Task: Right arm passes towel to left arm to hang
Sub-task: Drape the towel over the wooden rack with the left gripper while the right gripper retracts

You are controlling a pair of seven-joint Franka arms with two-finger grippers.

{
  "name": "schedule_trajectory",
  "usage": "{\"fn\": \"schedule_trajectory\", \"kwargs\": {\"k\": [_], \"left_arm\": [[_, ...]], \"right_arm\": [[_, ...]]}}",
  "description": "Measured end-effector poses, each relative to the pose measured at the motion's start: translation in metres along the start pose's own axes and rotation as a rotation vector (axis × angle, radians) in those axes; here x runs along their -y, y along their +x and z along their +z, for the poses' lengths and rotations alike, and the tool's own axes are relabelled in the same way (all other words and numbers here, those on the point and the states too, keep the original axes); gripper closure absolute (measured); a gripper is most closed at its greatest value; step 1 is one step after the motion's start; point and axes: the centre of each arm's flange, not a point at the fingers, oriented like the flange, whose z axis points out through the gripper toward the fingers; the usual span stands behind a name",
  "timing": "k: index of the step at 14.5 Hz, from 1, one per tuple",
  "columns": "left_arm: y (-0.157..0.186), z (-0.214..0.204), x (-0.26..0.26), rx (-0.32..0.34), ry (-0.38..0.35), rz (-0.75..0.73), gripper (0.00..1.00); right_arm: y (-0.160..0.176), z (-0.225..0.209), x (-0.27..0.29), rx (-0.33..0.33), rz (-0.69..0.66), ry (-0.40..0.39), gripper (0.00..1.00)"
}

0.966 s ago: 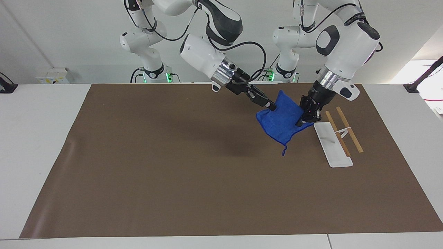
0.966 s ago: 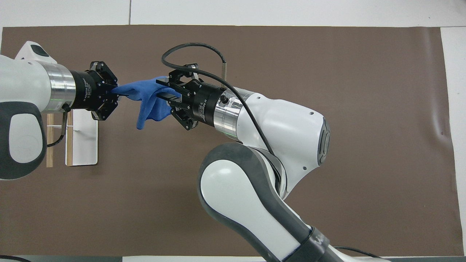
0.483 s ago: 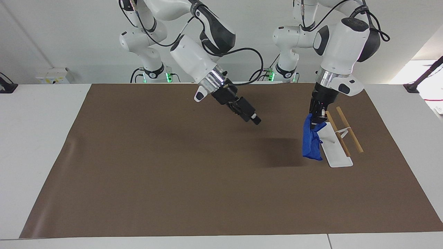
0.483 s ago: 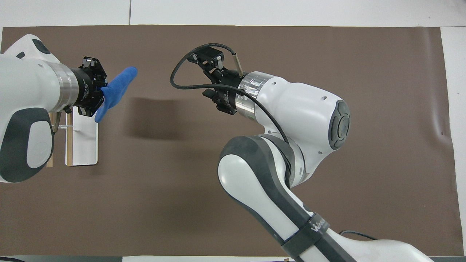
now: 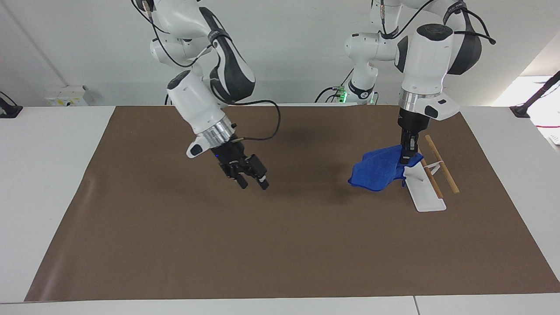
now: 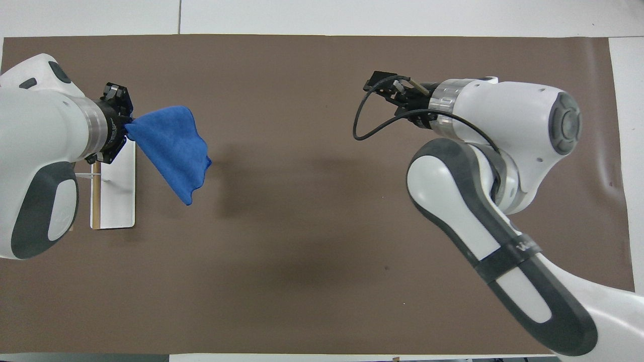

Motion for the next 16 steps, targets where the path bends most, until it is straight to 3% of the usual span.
{"fn": "schedule_trajectory", "kwargs": {"k": [5,7,9,14,16], "left_arm": [[0.074,0.011,0.019,-0.047,-0.029,-0.122,0.98],[0.101,0.018,0.03,-0.065,-0.042,-0.166,0.98],[0.126,0.025,0.045,-0.081,-0.031,-0.199,0.98],[0.171,0.032,0.082,-0.116,-0.026,-0.279,0.98],[0.182,0.035,0.097,-0.128,-0.035,-0.304,0.98]], "right_arm": [[0.038,-0.048,-0.064,0.12,-0.253,-0.397,0.0],[0.043,-0.068,-0.076,0.169,-0.31,-0.497,0.0],[0.05,-0.101,-0.085,0.205,-0.325,-0.53,0.0],[0.039,-0.205,-0.077,0.197,-0.31,-0.565,0.0],[0.037,-0.238,-0.073,0.218,-0.357,-0.633,0.0]]}}
